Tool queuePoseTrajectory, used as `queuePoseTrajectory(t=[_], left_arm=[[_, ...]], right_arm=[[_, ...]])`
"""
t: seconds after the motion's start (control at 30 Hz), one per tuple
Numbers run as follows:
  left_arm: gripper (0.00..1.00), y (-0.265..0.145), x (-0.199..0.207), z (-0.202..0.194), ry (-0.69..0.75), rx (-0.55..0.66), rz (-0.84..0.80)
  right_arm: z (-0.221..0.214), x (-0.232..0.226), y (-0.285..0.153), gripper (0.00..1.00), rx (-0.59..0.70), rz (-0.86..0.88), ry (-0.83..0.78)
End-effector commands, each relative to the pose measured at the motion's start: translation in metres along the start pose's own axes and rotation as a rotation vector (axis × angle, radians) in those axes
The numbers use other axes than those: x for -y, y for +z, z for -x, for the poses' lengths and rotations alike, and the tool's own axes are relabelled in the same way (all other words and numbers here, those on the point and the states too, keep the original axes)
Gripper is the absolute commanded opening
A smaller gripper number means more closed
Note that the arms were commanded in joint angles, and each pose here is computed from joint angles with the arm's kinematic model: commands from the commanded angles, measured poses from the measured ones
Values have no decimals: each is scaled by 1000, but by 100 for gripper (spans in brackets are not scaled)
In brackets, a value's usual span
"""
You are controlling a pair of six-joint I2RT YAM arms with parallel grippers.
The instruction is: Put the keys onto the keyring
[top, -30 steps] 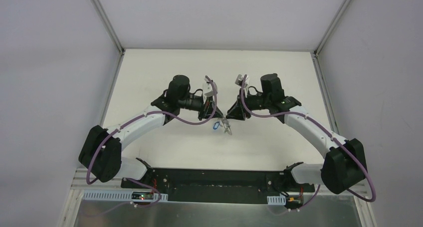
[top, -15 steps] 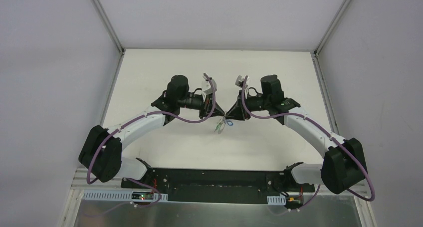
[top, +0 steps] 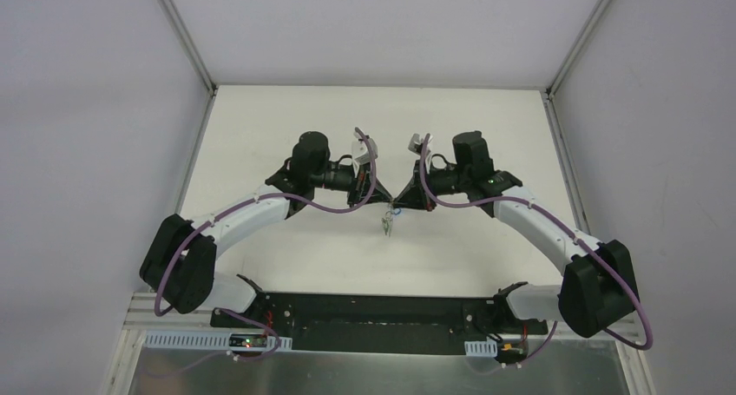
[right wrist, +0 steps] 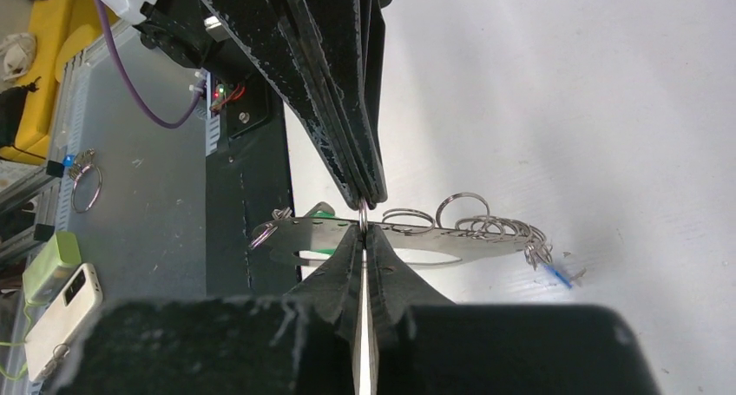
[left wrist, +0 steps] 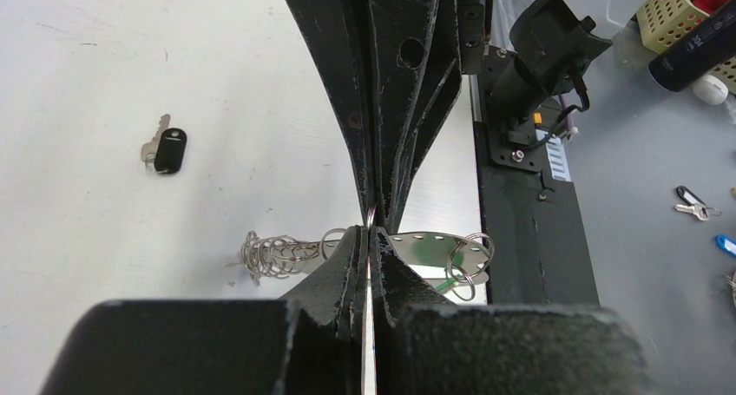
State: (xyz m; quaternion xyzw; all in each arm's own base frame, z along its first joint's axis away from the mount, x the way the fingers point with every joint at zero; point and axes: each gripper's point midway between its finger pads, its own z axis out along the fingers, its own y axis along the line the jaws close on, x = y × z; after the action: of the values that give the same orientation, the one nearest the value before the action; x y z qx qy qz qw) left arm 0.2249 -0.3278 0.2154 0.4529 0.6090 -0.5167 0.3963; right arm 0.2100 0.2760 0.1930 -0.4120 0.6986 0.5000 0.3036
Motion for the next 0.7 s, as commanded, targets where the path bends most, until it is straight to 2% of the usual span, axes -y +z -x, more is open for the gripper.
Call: queuePoseTrajectory(t=[0.0, 0.33, 0.53, 0.67], left_arm=[[0, 0, 2, 2, 34, 8, -22], [0, 1, 5, -1, 38, 0, -46], [19, 1, 1, 4, 68, 0, -32], [26, 1, -4, 7, 93, -12, -9]], right_arm=[[20, -10, -9, 0, 8, 0, -103], [22, -6, -16, 0, -37, -64, -142], [21, -7, -16, 0, -75, -79, -148], [18, -7, -13, 0, -98, -84, -142]])
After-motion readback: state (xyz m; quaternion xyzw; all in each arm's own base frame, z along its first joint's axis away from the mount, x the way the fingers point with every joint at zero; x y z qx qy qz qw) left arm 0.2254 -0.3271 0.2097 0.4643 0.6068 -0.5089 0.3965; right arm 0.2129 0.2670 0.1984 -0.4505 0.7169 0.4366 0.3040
